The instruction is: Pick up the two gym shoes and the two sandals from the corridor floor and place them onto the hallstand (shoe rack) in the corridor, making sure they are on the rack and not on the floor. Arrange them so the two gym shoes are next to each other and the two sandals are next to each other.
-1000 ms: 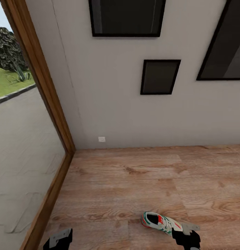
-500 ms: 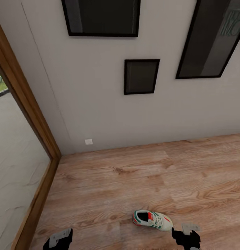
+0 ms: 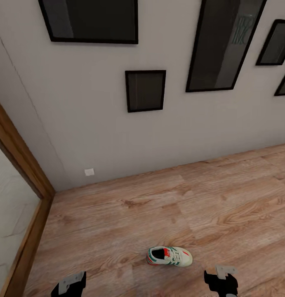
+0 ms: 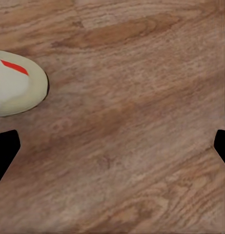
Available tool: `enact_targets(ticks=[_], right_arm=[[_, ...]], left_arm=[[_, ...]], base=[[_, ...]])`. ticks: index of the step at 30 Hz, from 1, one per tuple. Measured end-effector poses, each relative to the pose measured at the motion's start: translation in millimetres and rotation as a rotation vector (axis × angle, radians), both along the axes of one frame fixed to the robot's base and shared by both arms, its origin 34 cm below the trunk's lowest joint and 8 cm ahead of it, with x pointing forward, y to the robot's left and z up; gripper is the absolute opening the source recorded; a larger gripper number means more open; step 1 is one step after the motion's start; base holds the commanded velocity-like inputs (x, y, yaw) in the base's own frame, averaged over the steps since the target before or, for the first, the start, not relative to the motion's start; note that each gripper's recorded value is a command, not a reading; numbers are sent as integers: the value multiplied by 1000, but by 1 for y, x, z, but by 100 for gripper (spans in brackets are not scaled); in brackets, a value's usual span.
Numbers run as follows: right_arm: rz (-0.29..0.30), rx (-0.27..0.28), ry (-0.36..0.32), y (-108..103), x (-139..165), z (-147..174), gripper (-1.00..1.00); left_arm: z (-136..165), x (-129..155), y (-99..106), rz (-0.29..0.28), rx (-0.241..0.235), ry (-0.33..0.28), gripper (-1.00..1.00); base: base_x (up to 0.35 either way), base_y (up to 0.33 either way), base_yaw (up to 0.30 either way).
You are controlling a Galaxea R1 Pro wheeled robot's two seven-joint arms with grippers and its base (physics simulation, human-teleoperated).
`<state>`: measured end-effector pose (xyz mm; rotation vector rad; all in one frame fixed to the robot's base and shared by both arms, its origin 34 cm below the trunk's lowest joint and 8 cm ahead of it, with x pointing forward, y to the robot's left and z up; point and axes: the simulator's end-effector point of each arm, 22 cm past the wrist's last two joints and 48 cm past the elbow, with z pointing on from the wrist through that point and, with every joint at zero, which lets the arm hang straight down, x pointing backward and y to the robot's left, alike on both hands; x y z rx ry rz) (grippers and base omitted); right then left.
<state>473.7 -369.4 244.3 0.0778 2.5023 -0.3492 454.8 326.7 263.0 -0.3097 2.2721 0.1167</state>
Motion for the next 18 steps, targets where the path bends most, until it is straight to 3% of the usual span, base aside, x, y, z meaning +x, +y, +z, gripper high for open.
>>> enact_targets(ticks=[7,18], right_arm=[[0,0,0,0,0,0,100],[0,0,0,0,0,0,100]], left_arm=[[0,0,0,-1,0,0,100],[0,0,0,-1,-1,1,100]], base=[[53,0,-263],[179,0,-263]])
